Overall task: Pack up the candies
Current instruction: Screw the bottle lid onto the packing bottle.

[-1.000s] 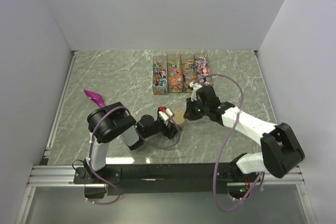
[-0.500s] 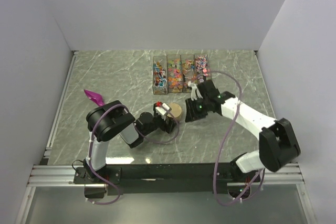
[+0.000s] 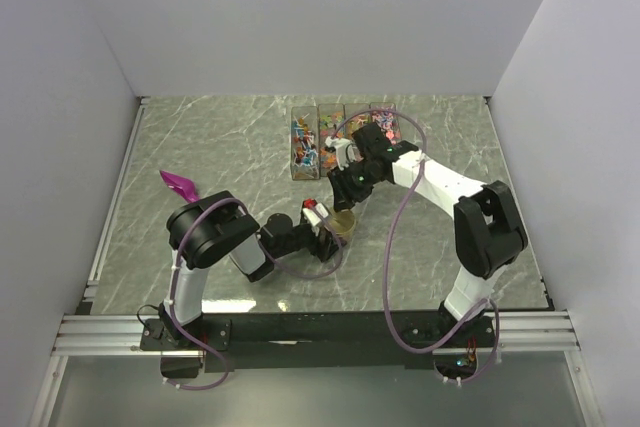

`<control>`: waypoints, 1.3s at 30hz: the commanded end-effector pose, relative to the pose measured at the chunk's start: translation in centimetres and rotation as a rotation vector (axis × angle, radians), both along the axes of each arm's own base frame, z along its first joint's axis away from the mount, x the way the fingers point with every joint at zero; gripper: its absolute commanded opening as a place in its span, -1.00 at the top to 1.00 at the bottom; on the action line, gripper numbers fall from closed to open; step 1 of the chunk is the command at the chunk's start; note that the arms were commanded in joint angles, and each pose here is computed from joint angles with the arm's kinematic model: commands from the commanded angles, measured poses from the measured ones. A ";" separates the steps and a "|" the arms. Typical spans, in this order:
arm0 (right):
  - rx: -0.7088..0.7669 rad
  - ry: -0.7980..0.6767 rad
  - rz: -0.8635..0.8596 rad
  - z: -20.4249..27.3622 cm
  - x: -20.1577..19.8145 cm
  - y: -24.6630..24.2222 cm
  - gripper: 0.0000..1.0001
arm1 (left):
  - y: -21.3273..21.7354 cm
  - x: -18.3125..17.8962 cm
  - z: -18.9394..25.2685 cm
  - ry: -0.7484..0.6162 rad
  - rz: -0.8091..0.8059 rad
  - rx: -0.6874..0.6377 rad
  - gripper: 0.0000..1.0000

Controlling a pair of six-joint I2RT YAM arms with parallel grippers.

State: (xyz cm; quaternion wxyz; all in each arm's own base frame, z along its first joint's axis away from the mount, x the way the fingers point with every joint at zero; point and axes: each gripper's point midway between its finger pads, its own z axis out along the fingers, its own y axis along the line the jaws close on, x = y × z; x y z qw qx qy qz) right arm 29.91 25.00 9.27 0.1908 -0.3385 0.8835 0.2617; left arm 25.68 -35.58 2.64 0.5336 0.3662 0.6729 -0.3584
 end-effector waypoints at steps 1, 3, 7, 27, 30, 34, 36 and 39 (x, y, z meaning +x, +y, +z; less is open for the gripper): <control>0.027 -0.008 0.099 0.8 -0.3 0.5 -0.01 | -1.5 -0.1 3.1 -0.084 -0.063 -0.105 0.26; 0.022 0.001 0.106 0.4 -0.4 0.5 -0.02 | -1.5 -0.2 3.0 -0.085 -0.063 -0.102 0.26; 0.005 0.017 0.114 -0.5 -0.8 0.4 -0.01 | -1.4 -0.1 3.0 -0.084 -0.058 -0.100 0.26; 0.004 0.324 -0.088 -5.6 -12.3 -1.4 0.54 | -0.2 2.7 3.8 -0.011 0.140 -0.114 0.72; 0.001 0.385 -0.142 -6.3 -13.6 -1.9 0.54 | 0.1 3.1 3.8 0.011 0.181 -0.120 0.78; 0.009 0.457 -0.179 -6.8 -15.5 -2.3 0.54 | 0.6 4.0 3.8 0.041 0.246 -0.119 0.81; 0.013 0.483 -0.193 -7.0 -16.5 -2.6 0.55 | 0.9 4.4 3.8 0.045 0.279 -0.120 0.82; 0.005 0.510 -0.213 -7.4 -17.6 -3.2 0.59 | 1.6 5.0 3.6 0.051 0.337 -0.112 0.83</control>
